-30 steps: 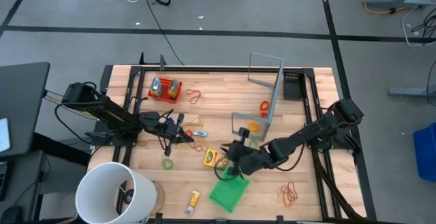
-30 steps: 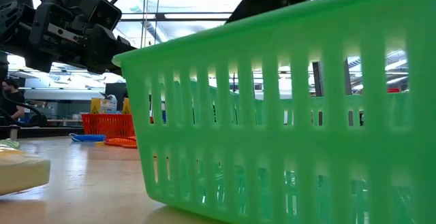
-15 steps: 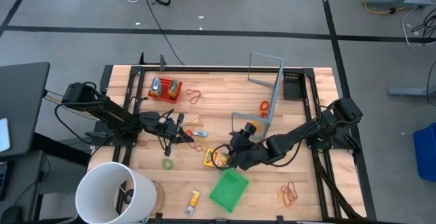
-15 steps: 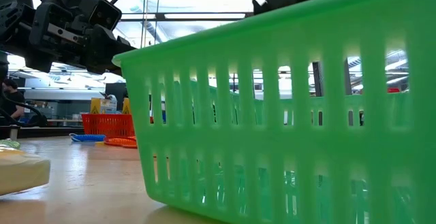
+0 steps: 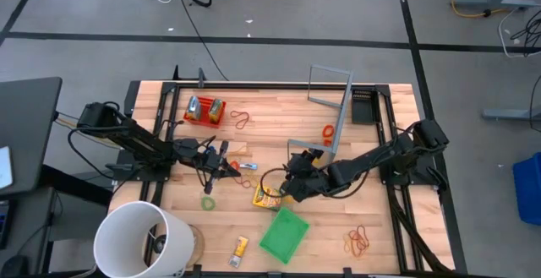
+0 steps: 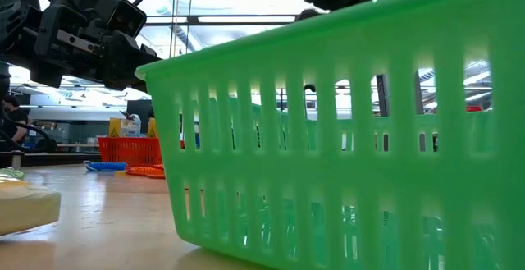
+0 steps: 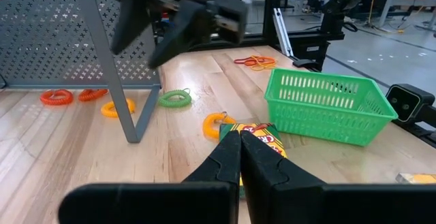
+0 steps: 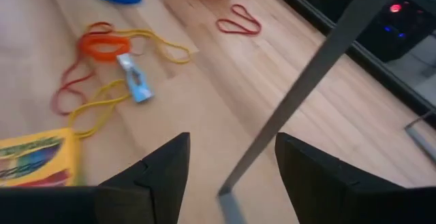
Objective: Pick & Place Office Desk Supplies
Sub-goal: Adjust the shelf on the table
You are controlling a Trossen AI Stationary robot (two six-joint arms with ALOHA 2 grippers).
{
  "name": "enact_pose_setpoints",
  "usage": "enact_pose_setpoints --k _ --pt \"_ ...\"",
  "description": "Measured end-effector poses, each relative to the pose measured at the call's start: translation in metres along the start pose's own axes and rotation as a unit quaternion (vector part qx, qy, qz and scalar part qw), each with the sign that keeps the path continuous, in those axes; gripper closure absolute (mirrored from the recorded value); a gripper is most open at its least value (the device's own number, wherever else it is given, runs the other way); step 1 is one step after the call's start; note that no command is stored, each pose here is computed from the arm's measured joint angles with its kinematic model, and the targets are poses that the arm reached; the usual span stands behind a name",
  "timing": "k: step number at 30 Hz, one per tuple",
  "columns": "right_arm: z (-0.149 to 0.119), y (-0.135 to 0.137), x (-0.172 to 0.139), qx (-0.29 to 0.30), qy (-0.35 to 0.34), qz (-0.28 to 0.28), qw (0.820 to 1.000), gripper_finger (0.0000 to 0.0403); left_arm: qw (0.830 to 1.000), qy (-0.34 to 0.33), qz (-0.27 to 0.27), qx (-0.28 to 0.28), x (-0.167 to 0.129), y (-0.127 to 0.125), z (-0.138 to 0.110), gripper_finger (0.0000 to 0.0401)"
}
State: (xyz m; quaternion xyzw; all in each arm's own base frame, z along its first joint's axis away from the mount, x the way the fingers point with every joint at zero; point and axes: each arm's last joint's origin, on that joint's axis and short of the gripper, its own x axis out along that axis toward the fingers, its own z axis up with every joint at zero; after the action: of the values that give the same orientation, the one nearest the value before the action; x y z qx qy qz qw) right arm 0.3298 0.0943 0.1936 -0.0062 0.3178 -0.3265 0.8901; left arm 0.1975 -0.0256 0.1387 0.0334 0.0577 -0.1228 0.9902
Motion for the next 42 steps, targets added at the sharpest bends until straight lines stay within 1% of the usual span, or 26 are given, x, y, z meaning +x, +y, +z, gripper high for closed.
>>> enact_pose_setpoints --k 6,10,13,15,16,18,20,21,24,26,28,32,34,38,42 --pt "0.009 -0.015 0.016 0.020 -0.008 -0.043 0.999 0.0179 1.000 0.000 0.000 0.000 0.000 0.000 0.000 0.0393" --pt "0.013 -0.022 0.024 0.029 -0.007 -0.059 0.998 0.0180 1.000 0.000 0.000 0.000 0.000 0.000 0.000 0.0393" --pt "0.015 -0.026 0.028 0.034 -0.005 -0.065 0.997 0.0196 1.000 0.000 0.000 0.000 0.000 0.000 0.000 0.0393" --pt "0.013 -0.026 0.032 0.028 -0.004 -0.070 0.997 0.0222 1.000 0.000 0.000 0.000 0.000 0.000 0.000 0.0393" --pt "0.012 -0.025 0.033 0.018 0.000 -0.070 0.997 0.0242 1.000 0.000 0.000 0.000 0.000 0.000 0.000 0.0393" --pt "0.009 -0.023 0.037 0.004 0.003 -0.069 0.998 0.0293 1.000 0.000 0.000 0.000 0.000 0.000 0.000 0.0393" --pt "0.008 -0.021 0.040 0.009 0.002 -0.068 0.998 0.0352 1.000 0.000 0.000 0.000 0.000 0.000 0.000 0.0393" --pt "0.007 -0.018 0.043 0.008 0.007 -0.058 0.998 0.0359 1.000 0.000 0.000 0.000 0.000 0.000 0.000 0.0393" --pt "0.004 -0.015 0.050 -0.012 0.020 -0.048 0.999 0.0360 1.000 0.002 0.000 0.000 0.000 0.000 0.000 0.0393" --pt "0.001 -0.013 0.053 -0.026 0.039 -0.034 0.998 0.0373 1.000 0.003 0.000 -0.001 0.000 0.000 -0.001 0.0393" --pt "-0.003 -0.011 0.055 -0.060 0.066 -0.021 0.996 0.0378 1.000 0.001 -0.001 0.000 0.000 0.000 0.000 0.0393" --pt "-0.007 -0.008 0.052 -0.110 0.113 -0.026 0.987 0.0378 1.000 -0.001 -0.002 0.000 0.000 0.000 0.000 0.0393" --pt "-0.001 -0.006 0.047 -0.094 0.123 -0.025 0.988 0.0382 1.000 0.000 -0.002 0.000 0.000 0.000 0.000 0.0393" --pt "0.004 -0.009 0.038 -0.083 0.151 -0.057 0.983 0.0393 1.000 0.000 -0.003 0.000 0.000 0.000 0.000 0.0393" --pt "0.000 -0.010 0.033 -0.106 0.170 -0.071 0.977 0.0395 1.000 0.001 -0.003 -0.001 0.000 0.000 0.000 0.0393"
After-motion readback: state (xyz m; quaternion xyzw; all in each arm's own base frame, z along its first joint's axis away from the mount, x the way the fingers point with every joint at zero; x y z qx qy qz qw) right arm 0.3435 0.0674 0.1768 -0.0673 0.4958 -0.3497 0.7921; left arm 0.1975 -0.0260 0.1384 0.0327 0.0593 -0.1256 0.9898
